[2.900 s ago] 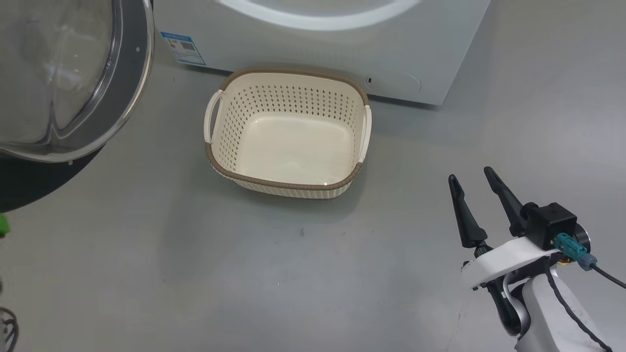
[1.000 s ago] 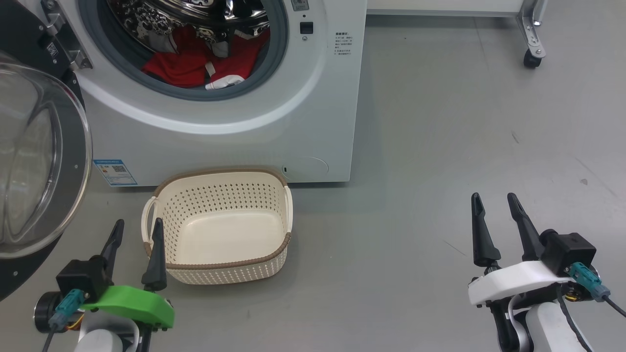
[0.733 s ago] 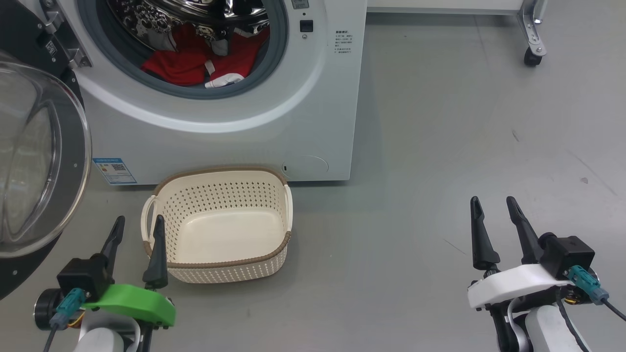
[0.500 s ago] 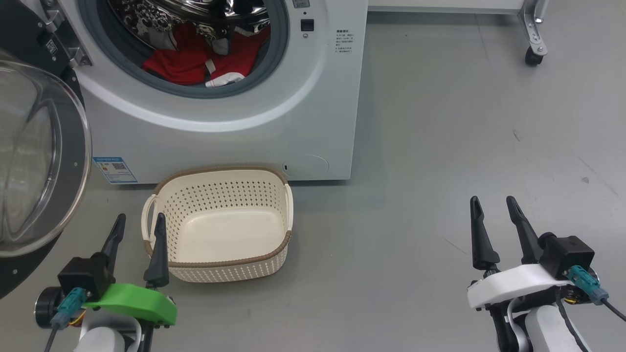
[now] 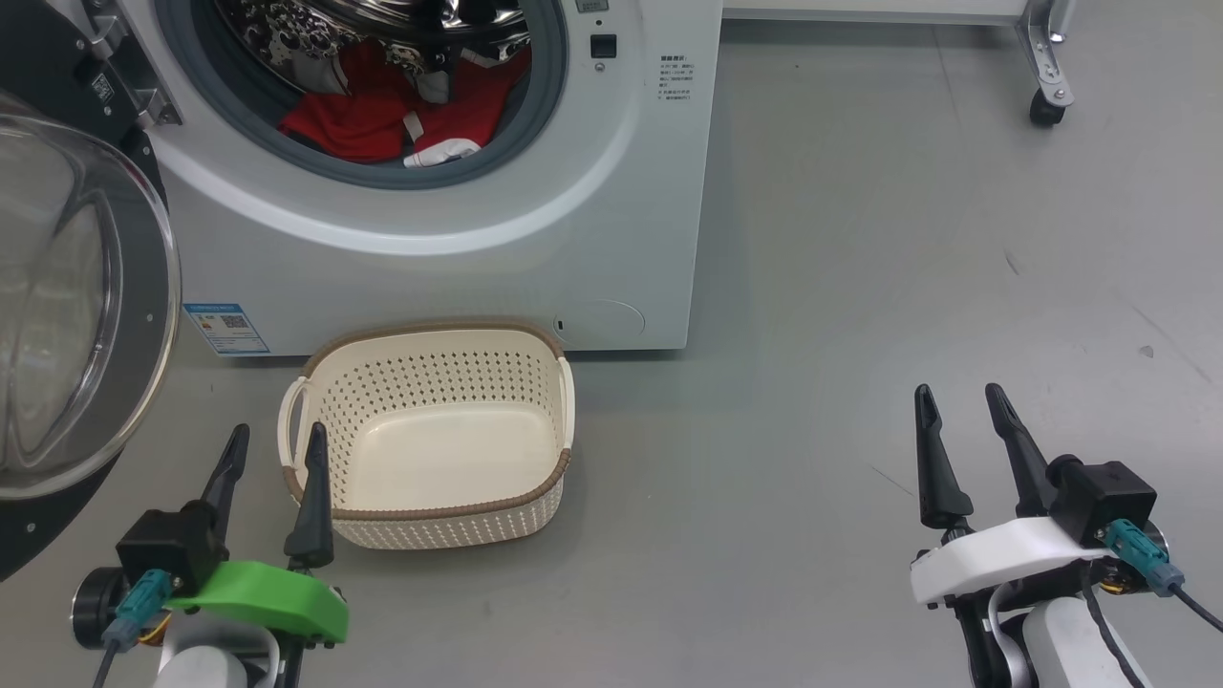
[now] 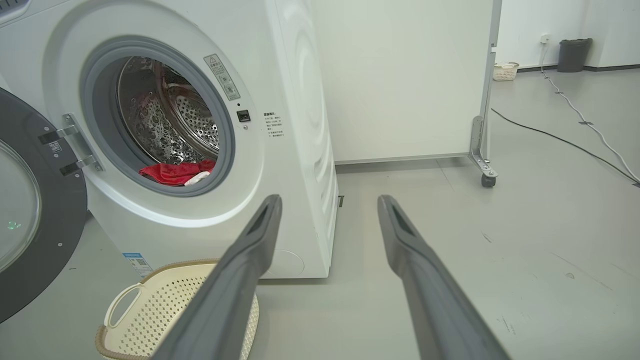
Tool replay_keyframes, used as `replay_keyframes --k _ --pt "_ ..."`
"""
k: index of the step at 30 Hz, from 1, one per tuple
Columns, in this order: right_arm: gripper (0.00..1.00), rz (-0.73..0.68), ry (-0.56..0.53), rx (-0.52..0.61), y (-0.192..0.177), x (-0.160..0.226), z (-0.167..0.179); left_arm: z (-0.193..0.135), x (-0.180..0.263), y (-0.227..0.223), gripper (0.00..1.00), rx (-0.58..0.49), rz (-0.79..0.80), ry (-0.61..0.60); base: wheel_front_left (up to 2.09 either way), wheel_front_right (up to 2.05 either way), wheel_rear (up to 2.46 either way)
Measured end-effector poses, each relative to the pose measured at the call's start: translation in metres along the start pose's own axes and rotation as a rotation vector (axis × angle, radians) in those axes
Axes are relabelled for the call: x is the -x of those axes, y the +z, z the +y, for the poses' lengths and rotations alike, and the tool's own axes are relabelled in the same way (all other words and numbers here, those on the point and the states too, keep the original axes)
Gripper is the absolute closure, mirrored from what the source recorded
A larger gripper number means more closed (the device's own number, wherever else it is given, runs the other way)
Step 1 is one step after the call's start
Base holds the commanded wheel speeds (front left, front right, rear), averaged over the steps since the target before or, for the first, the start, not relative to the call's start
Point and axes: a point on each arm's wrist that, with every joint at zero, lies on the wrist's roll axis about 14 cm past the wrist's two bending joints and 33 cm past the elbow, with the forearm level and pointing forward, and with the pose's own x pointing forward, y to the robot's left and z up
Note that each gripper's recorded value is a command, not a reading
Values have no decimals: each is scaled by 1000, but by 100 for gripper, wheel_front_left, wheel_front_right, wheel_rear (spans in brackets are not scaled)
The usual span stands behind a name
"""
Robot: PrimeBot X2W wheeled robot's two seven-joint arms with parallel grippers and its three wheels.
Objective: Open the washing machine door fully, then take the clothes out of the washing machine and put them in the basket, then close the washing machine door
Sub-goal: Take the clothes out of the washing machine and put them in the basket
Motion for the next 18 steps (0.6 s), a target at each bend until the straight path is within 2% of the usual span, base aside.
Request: replay_keyframes --k 18 --pt "0 -2 5 6 1 0 1 -1 3 0 0 -3 -1 1 0 0 0"
